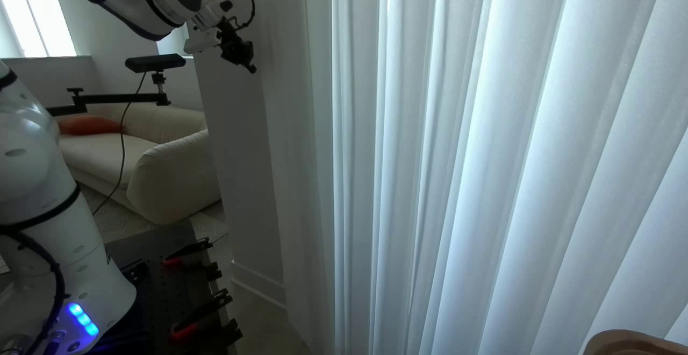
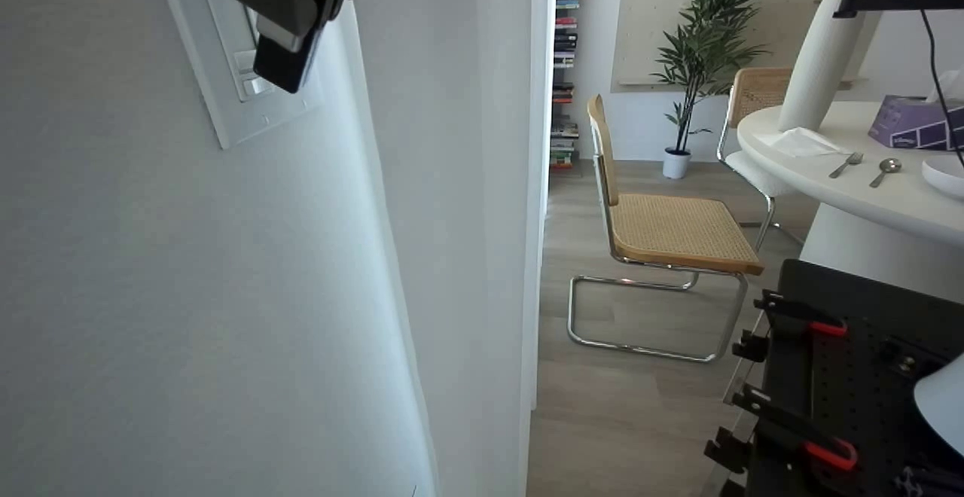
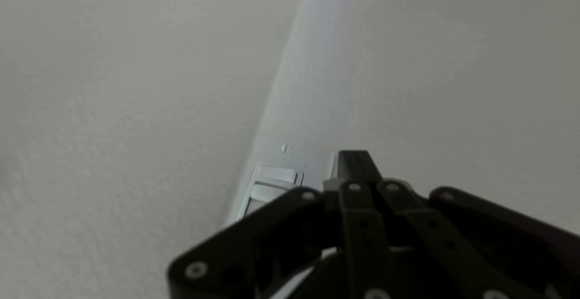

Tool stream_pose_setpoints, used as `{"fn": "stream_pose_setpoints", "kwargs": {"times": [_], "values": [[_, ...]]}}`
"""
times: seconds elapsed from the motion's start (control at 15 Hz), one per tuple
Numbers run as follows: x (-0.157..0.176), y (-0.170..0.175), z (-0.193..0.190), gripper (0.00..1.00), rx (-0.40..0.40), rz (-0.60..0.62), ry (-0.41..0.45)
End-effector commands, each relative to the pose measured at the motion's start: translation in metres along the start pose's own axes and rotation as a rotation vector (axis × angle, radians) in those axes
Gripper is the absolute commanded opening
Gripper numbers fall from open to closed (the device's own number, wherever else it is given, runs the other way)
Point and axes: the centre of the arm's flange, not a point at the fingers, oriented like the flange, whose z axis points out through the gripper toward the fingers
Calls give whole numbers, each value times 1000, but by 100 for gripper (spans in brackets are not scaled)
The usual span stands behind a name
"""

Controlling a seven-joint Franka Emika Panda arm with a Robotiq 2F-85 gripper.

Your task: Turn on the light

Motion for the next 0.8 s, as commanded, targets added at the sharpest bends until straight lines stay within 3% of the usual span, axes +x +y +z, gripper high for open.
{"fn": "stream_pose_setpoints", "kwargs": {"times": [0.0,0.73], "values": [[13,8,17,0,-3,53,33],[21,14,32,0,-67,71,86]]}}
